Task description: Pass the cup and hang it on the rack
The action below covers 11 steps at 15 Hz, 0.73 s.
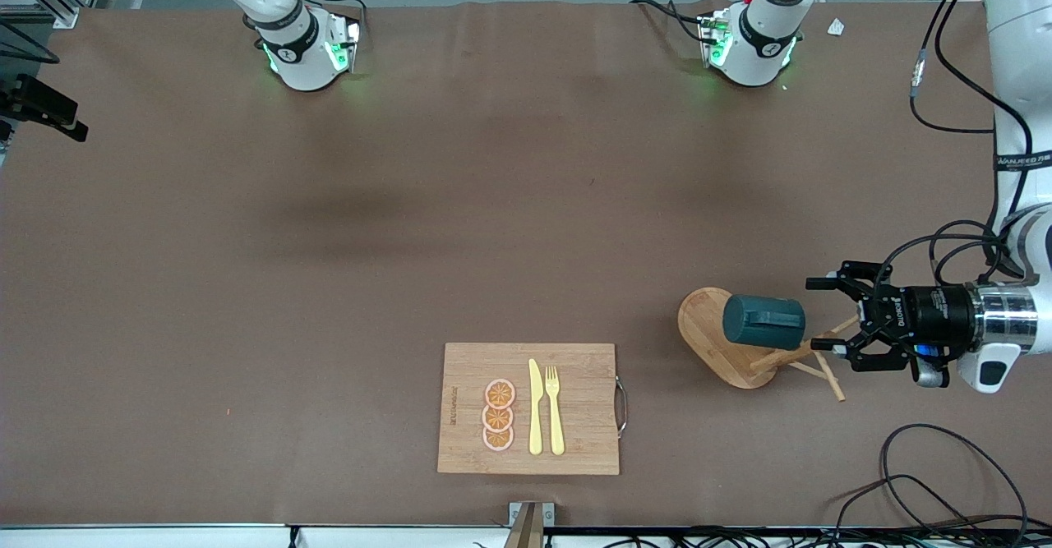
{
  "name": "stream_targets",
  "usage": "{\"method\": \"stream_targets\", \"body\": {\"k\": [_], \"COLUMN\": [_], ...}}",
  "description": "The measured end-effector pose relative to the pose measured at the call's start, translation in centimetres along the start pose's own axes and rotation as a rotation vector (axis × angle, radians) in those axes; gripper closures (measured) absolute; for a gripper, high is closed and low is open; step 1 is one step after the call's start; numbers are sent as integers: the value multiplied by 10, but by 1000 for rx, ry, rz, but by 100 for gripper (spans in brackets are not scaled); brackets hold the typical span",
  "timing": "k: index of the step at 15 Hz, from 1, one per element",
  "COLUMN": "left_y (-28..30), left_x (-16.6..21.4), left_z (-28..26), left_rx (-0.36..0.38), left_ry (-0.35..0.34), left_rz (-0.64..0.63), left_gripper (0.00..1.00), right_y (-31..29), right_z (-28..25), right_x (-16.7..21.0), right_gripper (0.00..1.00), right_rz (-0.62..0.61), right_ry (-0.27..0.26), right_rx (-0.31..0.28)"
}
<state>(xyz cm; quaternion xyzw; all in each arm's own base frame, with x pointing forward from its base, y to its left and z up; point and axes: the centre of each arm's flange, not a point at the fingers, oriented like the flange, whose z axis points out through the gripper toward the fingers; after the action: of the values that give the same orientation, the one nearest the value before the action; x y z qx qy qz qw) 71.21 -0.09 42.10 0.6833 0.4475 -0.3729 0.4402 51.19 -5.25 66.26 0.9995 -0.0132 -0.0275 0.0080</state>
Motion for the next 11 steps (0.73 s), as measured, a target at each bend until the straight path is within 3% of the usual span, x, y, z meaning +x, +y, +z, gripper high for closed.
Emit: {"method": "stream_targets", "body": {"k": [7,11], "left_y": [13,10], "left_x": [-89,-138], "left_z": [1,15], "left_rx": [15,147], "left_ry": [41,197], "left_rz": [144,338], "left_gripper": [0,0], "right_y": [0,0], "right_z": [0,0], "right_x": [0,0], "right_gripper": [0,0], "right_rz": [0,0], "right_ry": [0,0], "right_rx": [0,0]}}
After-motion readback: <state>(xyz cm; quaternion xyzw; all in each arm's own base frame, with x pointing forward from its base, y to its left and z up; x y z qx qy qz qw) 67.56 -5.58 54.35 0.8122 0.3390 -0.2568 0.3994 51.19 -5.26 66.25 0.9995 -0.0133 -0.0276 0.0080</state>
